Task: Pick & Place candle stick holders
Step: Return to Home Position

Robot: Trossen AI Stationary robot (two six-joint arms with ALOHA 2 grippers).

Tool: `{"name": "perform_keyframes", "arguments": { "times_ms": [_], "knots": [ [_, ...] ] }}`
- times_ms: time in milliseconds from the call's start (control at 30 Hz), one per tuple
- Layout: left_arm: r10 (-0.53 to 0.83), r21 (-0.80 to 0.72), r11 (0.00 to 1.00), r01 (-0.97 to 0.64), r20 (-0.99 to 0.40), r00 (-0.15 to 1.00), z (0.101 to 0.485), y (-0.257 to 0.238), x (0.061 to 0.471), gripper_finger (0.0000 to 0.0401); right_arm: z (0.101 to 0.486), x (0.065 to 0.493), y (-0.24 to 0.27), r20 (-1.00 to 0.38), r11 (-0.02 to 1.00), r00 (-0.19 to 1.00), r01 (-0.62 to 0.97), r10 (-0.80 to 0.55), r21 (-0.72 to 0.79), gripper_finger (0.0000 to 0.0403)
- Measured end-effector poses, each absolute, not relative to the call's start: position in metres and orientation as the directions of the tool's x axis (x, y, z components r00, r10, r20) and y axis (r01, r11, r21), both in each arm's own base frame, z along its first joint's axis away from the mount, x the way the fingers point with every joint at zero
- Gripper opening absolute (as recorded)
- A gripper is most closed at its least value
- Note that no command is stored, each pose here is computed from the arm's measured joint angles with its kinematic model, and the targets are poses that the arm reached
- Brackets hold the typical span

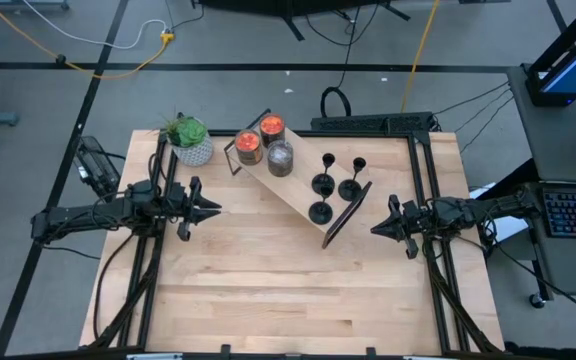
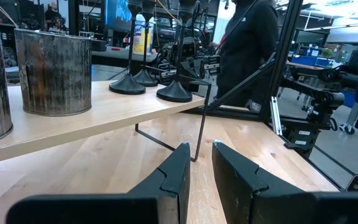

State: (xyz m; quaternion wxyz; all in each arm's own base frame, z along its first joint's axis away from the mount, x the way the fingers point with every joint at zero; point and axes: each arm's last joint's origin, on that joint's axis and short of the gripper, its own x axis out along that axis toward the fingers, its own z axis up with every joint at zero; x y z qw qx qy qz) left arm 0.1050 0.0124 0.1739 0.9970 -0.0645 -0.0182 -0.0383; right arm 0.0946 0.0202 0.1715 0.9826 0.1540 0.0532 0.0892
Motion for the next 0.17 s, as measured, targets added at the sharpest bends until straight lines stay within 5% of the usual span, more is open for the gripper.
{"name": "perform_keyframes", "arguments": {
  "times_ms": [167],
  "knots": [
    [-0.074,-0.127,0.989,0.079,0.041,0.996,0.1739,0.0124,0.105,0.0072,0.1715,0.0946,0.0202,-0.077,0.937,0.978,-0.159,0.192,0.312,0.0006]
  ]
}}
